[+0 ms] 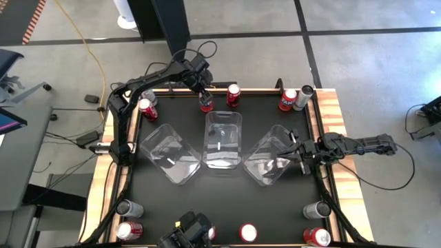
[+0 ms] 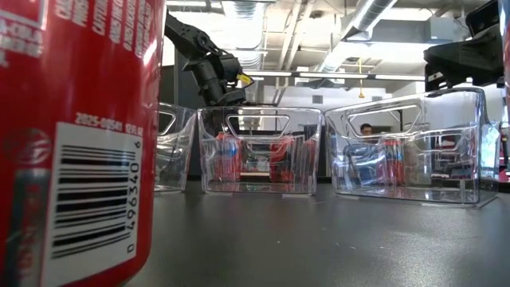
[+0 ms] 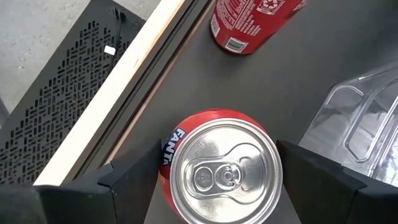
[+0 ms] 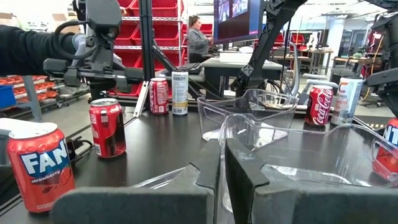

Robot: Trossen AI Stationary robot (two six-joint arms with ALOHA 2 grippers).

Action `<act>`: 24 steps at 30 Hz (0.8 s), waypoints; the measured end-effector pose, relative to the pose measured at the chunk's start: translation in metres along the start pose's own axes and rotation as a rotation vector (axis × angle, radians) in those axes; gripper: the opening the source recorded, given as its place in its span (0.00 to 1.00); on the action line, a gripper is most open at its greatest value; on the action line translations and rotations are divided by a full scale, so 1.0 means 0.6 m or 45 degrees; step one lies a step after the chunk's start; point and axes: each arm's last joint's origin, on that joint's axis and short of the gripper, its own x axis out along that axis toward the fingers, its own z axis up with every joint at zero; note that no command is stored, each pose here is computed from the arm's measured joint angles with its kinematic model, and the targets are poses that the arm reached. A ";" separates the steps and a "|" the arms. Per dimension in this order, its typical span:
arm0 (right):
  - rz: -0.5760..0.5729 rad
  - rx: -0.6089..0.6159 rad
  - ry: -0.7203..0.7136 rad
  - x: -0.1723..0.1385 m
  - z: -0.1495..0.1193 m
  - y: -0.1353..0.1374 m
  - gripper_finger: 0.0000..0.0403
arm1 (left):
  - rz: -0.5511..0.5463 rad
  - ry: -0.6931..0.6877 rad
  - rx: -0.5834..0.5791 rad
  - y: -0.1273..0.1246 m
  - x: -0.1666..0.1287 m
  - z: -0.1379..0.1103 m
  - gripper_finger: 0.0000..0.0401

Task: Sort soda cans
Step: Put the top center orange soda can into the center transparent bin

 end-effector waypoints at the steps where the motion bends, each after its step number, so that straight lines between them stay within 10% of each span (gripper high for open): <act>1: 0.000 0.002 0.000 0.000 0.000 0.000 0.11 | -0.001 0.000 -0.007 0.000 0.000 0.000 0.76; 24: 0.000 0.011 0.010 0.000 -0.001 0.000 0.11 | 0.047 0.027 -0.034 -0.005 0.033 -0.019 0.92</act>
